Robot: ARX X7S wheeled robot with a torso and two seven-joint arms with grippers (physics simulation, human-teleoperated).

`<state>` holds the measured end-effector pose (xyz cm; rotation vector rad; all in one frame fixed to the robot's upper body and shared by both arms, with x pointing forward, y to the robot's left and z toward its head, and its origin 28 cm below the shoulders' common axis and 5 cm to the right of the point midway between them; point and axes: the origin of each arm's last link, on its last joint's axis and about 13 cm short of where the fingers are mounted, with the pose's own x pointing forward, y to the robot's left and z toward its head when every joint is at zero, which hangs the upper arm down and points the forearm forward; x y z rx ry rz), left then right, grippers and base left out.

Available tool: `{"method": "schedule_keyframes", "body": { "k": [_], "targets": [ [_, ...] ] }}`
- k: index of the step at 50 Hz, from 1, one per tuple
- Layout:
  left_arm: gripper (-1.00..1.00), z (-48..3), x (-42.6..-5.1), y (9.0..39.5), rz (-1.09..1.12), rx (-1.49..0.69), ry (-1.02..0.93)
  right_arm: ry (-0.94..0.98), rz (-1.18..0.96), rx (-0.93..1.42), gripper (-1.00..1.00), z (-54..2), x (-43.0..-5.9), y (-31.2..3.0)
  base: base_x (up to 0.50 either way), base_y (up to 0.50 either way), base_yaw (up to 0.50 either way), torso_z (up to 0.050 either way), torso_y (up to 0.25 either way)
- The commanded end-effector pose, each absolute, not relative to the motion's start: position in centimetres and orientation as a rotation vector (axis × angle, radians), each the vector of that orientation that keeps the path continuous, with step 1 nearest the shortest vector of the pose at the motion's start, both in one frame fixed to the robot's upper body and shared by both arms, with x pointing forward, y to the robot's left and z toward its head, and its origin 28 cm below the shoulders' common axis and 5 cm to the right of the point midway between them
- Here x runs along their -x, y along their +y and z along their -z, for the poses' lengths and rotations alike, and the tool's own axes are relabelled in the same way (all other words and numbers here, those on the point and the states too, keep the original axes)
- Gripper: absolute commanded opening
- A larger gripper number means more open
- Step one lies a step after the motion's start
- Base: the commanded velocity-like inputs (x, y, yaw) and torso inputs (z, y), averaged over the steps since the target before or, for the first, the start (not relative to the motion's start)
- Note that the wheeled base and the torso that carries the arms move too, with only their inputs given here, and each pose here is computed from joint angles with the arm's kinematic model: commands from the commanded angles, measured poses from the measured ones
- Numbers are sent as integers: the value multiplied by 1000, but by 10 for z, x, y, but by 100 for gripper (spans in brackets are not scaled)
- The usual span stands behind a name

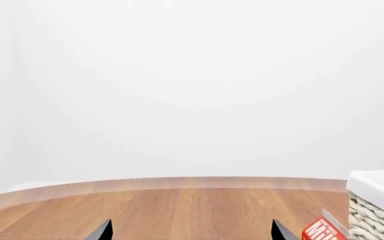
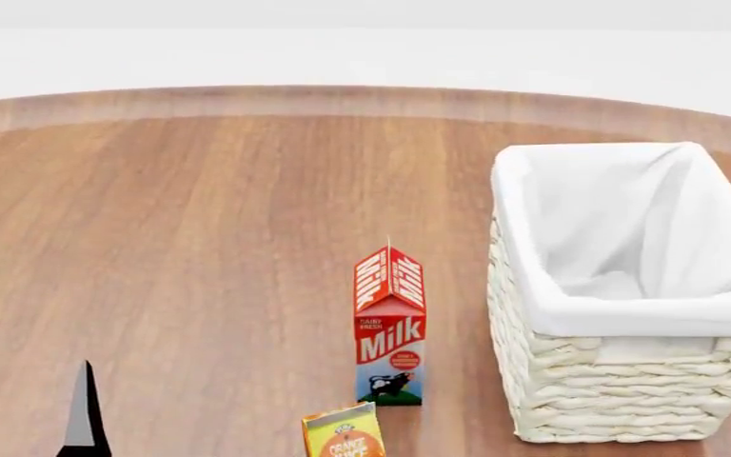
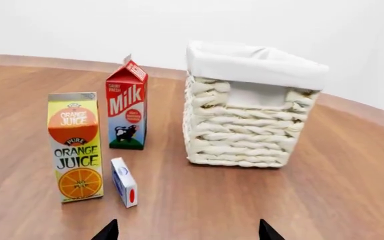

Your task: Pick up the tomato sauce, and put it in the basket.

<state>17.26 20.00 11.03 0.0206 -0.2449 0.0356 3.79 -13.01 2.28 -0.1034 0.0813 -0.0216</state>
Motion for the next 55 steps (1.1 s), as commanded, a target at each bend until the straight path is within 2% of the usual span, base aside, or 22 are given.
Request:
{"method": "schedule_keyframes", "body": {
  "k": [1, 19, 25, 26, 46, 55],
  "targets": [
    [100, -109, -173, 199, -33, -23, -243, 124, 13, 99, 100, -9, -34, -128, 0, 0, 0, 0, 0],
    [100, -108, -172, 199, -28, -26, -238, 141, -13, 91, 100, -1, -35, -121, 0, 0, 0, 0, 0],
    [100, -107, -173, 199, -28, -26, -233, 85, -89, 104, 100, -9, -36, -114, 0, 0, 0, 0, 0],
    [100, -107, -172, 198, -21, -28, -228, 115, -127, 84, 100, 6, -43, -104, 0, 0, 0, 0, 0],
    [100, -106, -172, 197, -14, -31, -223, 148, -116, 77, 100, 4, -46, -105, 0, 0, 0, 0, 0],
    [100, -106, -172, 196, -12, -31, -220, 240, -38, 85, 100, 7, -49, -108, 0, 0, 0, 0, 0]
  ]
}}
